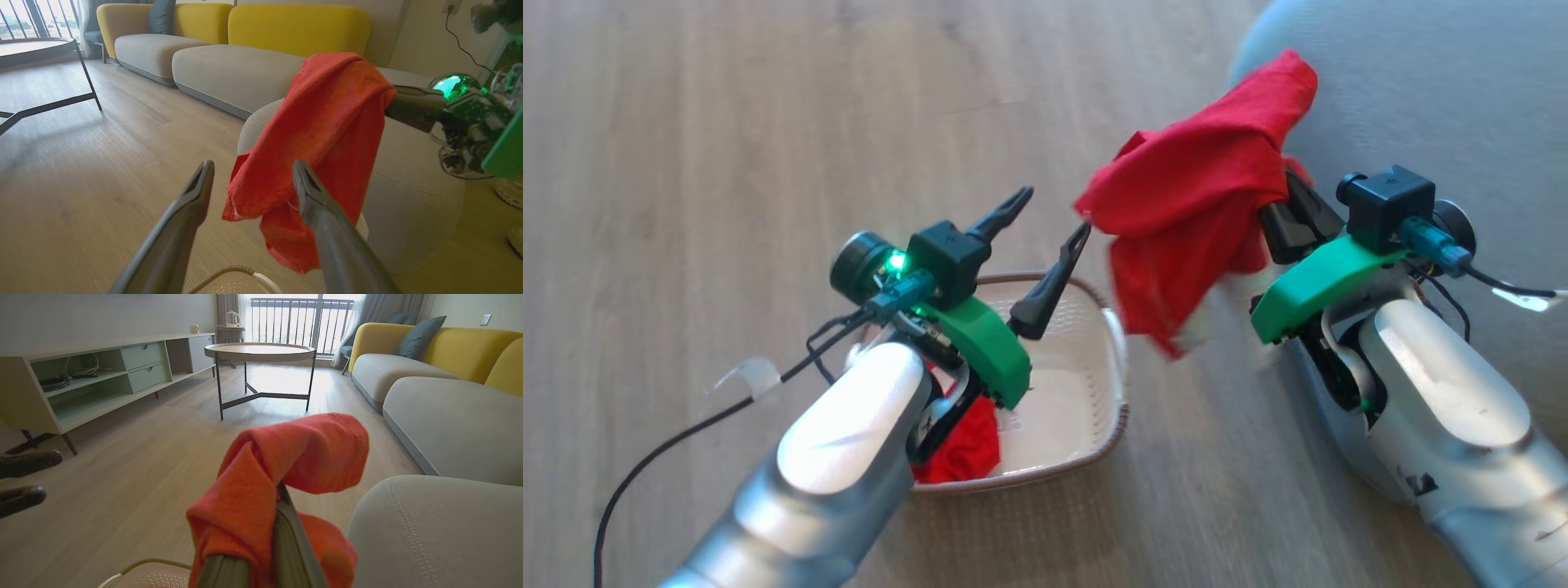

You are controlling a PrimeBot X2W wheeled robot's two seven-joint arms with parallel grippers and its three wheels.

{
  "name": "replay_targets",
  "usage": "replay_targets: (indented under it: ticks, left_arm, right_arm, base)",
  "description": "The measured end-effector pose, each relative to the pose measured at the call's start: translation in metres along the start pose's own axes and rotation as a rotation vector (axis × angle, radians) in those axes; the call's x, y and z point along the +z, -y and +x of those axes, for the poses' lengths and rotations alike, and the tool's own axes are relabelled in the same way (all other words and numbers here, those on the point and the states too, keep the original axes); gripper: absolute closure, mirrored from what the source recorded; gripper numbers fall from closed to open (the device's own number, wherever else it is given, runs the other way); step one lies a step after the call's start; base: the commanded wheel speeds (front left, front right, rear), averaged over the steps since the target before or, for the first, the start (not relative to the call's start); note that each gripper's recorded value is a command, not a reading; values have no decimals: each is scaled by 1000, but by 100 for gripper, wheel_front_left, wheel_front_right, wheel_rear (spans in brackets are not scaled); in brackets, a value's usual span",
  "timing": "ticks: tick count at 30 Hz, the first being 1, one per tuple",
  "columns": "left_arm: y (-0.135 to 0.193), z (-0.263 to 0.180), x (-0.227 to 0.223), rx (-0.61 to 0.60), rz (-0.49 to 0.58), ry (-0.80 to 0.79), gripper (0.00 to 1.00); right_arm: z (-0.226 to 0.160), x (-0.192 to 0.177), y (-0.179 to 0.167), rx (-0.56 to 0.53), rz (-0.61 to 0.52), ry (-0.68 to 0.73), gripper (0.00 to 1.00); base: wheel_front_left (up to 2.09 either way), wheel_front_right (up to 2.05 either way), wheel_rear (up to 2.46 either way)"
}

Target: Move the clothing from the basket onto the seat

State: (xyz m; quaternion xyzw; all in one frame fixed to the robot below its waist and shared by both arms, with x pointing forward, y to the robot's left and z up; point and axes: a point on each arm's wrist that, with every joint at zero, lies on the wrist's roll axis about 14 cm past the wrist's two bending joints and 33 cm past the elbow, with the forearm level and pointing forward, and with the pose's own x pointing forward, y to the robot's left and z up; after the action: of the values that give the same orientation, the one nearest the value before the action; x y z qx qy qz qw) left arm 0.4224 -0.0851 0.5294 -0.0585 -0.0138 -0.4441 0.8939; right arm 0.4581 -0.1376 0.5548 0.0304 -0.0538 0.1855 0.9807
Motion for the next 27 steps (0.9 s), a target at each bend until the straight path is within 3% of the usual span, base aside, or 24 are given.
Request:
replay_targets:
  ticks: [23, 27]
  left_arm:
    - [118, 50, -14, -352, -47, -6, 0]
    - [122, 51, -18, -367, -55, -12, 0]
  right_arm:
    - [-144, 65, 94, -440, -84, 153, 100]
    - [-160, 62, 101, -499, -90, 155, 100]
  base:
    - [0, 0, 0]
    - [0, 0, 0]
